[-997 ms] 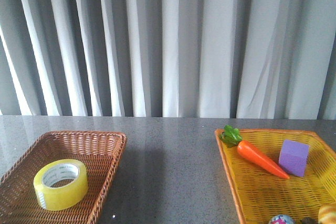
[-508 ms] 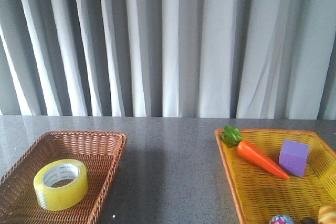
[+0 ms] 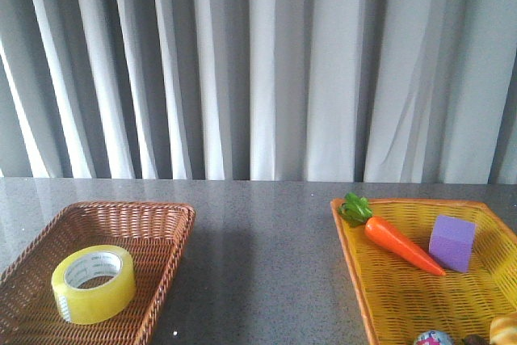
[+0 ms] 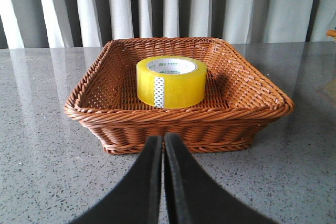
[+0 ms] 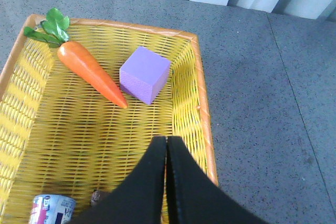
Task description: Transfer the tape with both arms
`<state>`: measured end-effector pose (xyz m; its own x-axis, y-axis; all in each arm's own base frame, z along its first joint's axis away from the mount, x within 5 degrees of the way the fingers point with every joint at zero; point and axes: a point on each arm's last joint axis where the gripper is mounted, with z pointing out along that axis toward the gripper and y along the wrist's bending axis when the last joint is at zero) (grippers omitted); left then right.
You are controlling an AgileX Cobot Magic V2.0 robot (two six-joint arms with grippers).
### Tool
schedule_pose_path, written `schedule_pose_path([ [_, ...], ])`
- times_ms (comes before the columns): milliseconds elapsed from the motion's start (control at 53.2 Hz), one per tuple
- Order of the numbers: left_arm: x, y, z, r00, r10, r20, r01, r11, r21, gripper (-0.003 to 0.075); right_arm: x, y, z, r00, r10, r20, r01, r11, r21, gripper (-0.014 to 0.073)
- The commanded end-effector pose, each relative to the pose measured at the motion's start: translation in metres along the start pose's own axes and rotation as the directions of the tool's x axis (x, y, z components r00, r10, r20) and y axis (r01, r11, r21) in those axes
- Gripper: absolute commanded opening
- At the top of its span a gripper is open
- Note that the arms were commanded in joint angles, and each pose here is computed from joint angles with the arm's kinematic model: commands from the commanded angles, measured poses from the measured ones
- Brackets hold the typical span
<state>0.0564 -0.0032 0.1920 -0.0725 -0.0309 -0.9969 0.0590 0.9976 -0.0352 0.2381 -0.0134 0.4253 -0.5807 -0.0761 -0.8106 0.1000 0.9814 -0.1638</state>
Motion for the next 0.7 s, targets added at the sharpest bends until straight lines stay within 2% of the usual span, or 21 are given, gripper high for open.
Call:
schedule_pose_path([
  [0,-0.015,-0.001,-0.003,0.993,-0.018,0.114,0.017,1.0,0.016,-0.0007,-0.011,-0.005,-0.013,0.995,-0.002,0.1,0.001,1.0,0.015,-0.0009],
  [320,-0.015,-0.001,-0.003,0.993,-0.018,0.114,0.017,1.0,0.016,-0.0007,-0.011,-0.004,-0.013,0.995,0.005,0.099,-0.006,1.0,0.008,-0.0009],
  [433,-0.015,-0.001,-0.003,0.993,-0.018,0.114,0.017,1.0,0.016,-0.0007,-0.01,-0.002,-0.02,0.993,0.045,0.109,-0.042,0.999,-0.032,-0.0009],
  [508,-0.015,-0.001,-0.003,0.993,-0.018,0.114,0.017,1.0,0.016,-0.0007,-0.01,0.001,-0.032,0.986,0.107,0.128,-0.094,0.991,-0.097,-0.0009],
  [583,-0.015,-0.001,-0.003,0.993,-0.018,0.114,0.017,1.0,0.016,-0.0007,-0.002,0.004,-0.053,0.967,0.17,0.19,-0.136,0.974,-0.179,-0.0009],
  [677,-0.015,-0.001,-0.003,0.993,-0.018,0.114,0.017,1.0,0.016,-0.0007,0.018,0.005,-0.077,0.922,0.177,0.344,-0.105,0.97,-0.218,-0.0009],
])
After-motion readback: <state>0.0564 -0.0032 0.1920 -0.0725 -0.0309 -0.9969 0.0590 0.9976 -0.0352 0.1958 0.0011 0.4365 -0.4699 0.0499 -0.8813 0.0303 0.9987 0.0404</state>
